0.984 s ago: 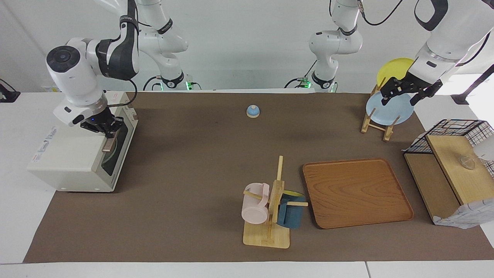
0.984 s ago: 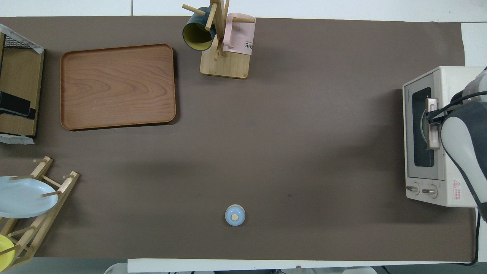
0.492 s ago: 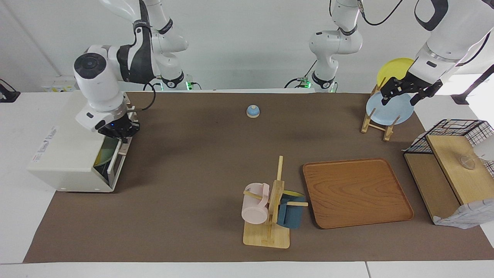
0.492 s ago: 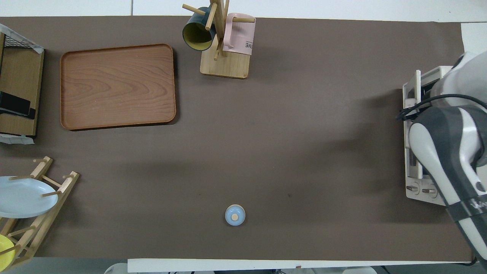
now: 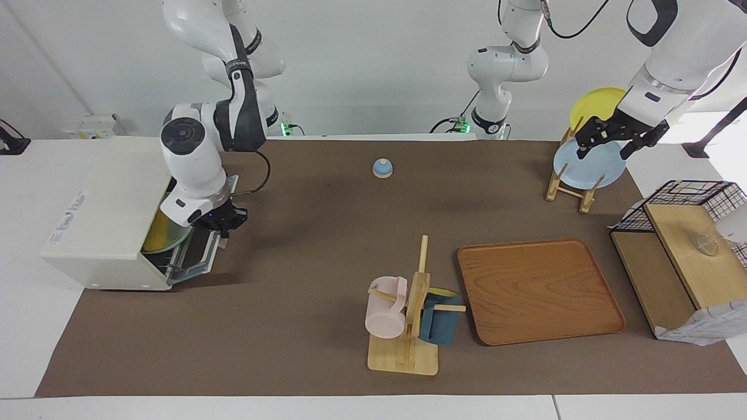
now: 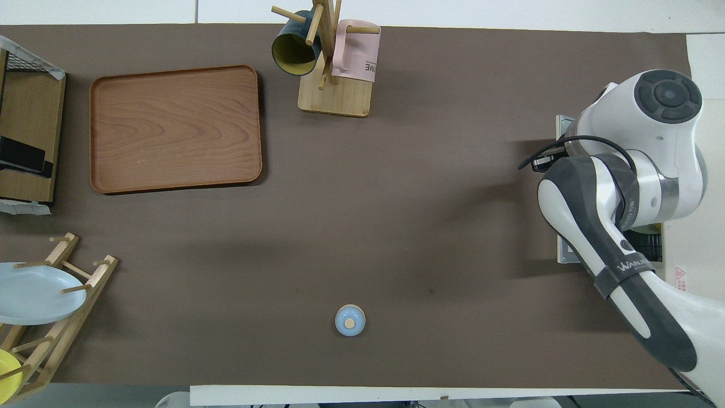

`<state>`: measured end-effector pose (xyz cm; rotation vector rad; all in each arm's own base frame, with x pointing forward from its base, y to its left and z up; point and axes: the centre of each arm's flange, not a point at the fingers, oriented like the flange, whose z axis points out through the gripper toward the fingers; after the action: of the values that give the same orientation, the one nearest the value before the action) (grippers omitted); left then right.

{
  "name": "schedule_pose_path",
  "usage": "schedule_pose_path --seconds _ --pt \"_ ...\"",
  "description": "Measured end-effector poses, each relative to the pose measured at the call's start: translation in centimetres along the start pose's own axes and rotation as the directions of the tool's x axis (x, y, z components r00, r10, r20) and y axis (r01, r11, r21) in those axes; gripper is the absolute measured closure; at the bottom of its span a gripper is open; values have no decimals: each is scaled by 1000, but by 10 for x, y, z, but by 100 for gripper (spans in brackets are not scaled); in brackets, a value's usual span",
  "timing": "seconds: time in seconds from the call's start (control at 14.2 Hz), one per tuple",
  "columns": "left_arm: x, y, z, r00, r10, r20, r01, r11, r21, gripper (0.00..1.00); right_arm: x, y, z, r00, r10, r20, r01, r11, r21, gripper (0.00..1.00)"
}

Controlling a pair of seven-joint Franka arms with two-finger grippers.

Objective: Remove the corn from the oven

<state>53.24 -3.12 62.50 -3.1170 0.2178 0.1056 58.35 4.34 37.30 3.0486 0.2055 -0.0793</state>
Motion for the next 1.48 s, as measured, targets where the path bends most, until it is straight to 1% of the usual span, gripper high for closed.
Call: schedule_pose_path --seconds 0.28,0.42,0.49,0.7,0.77,0.84,0.98,1.05,1.12,1.2,1.48 --pt "0 0 0 1000 0 0 0 1000 0 0 2 0 4 1000 23 -1 -23 1000 16 99" --pt "0 0 0 1000 0 0 0 1000 0 0 2 5 7 998 60 -2 -60 997 53 97" --pt "0 0 0 1000 0 0 0 1000 0 0 3 6 8 997 74 -3 -73 995 69 94" --pt "0 0 0 1000 0 1 0 1000 0 0 7 3 2 997 74 -23 -72 995 75 93" --pt "0 0 0 1000 0 2 0 1000 0 0 8 3 -2 997 74 -23 -72 995 75 88" --pt "0 0 0 1000 0 2 0 1000 0 0 6 6 -8 997 78 -16 -77 994 75 88" --pt "0 0 0 1000 0 2 0 1000 0 0 0 19 -19 995 98 7 -98 992 75 70" --pt "0 0 0 1000 0 2 0 1000 0 0 -4 26 -23 994 108 21 -109 991 76 66" --pt "0 0 0 1000 0 2 0 1000 0 0 -7 34 -24 992 119 31 -121 990 76 65" --pt "0 0 0 1000 0 2 0 1000 0 0 -9 41 -23 991 128 39 -130 989 72 61" --pt "0 2 0 1000 3 3 -3 1000 0 0 -17 58 -10 988 138 67 -142 989 50 59"
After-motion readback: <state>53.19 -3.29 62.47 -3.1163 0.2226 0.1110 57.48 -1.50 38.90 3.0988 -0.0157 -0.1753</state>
